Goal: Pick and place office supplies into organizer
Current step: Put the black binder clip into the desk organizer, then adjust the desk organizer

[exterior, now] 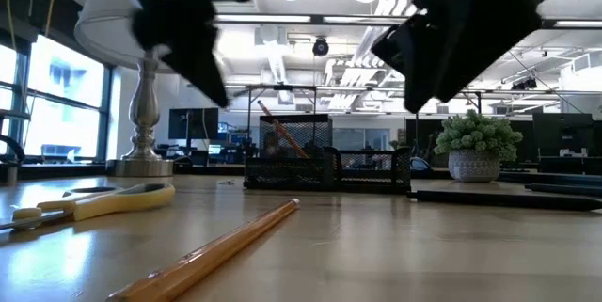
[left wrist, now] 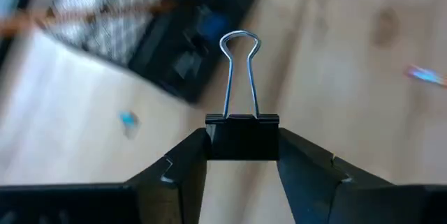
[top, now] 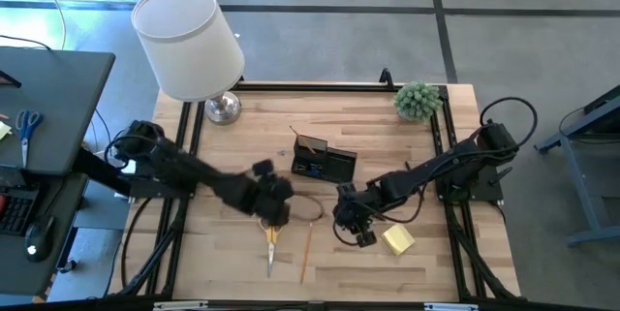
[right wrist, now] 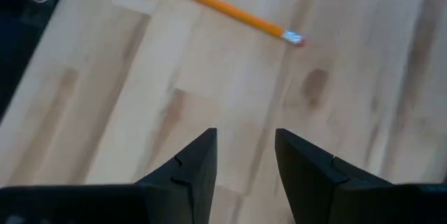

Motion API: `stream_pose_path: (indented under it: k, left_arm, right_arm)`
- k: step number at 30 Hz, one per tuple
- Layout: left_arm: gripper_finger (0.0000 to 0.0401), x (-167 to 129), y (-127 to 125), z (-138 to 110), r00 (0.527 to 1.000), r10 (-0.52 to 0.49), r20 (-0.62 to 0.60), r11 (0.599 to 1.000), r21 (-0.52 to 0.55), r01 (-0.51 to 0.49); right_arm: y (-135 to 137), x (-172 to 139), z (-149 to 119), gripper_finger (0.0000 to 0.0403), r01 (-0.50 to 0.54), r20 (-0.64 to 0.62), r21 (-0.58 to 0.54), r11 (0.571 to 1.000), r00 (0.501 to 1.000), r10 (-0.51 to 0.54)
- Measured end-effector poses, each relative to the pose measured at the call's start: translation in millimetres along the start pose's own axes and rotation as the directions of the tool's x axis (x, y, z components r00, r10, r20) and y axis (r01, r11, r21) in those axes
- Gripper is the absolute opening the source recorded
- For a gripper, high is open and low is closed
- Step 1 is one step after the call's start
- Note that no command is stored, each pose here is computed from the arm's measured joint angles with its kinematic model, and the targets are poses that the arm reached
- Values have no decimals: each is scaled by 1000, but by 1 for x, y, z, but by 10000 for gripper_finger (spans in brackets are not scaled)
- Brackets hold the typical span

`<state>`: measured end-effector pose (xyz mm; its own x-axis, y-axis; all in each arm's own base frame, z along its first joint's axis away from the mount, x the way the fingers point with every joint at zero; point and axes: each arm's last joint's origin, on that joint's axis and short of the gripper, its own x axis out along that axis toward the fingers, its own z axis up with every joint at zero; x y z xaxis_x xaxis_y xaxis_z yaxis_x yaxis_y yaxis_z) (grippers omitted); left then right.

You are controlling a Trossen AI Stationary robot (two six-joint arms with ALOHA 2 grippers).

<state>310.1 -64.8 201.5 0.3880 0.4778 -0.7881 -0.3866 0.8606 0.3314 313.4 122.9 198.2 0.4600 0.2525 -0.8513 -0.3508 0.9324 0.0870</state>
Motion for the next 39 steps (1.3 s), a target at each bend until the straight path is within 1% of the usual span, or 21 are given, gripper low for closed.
stream_pose_path:
  k: [6,10,13,15,19,25,27,30,34,39]
  left_arm:
    - [133,28,38,28,998,31,60,986,163,-41]
    - [140,42,60,40,997,-24,75,966,257,4]
    - [150,51,71,45,995,-55,83,969,244,33]
    - [157,55,76,45,996,-64,67,968,245,46]
    - [170,57,80,43,995,-86,43,959,275,71]
    - [212,56,78,43,995,-88,44,951,302,71]
    - [230,56,78,43,995,-85,43,951,301,68]
    - [250,56,79,42,997,-73,33,958,280,61]
    - [258,56,81,34,999,-24,-45,965,260,35]
    - [259,52,82,24,991,-7,-134,964,262,42]
  right_arm:
    - [26,1,-2,139,-2,-4,-39,999,1000,1]
    - [39,1,-4,139,31,1,-57,998,1000,-31]
    - [43,1,-5,139,72,11,-63,995,997,-71]
    - [44,1,-4,139,104,25,-68,992,994,-102]
    - [44,1,-2,139,148,52,-59,987,988,-145]
    - [43,6,-4,139,163,108,-33,986,981,-159]
    - [42,8,-5,139,158,119,-1,987,980,-157]
    - [43,10,-10,139,159,105,43,986,981,-163]
    - [48,10,-13,139,179,92,77,981,978,-186]
    - [58,10,-15,139,198,102,93,976,973,-207]
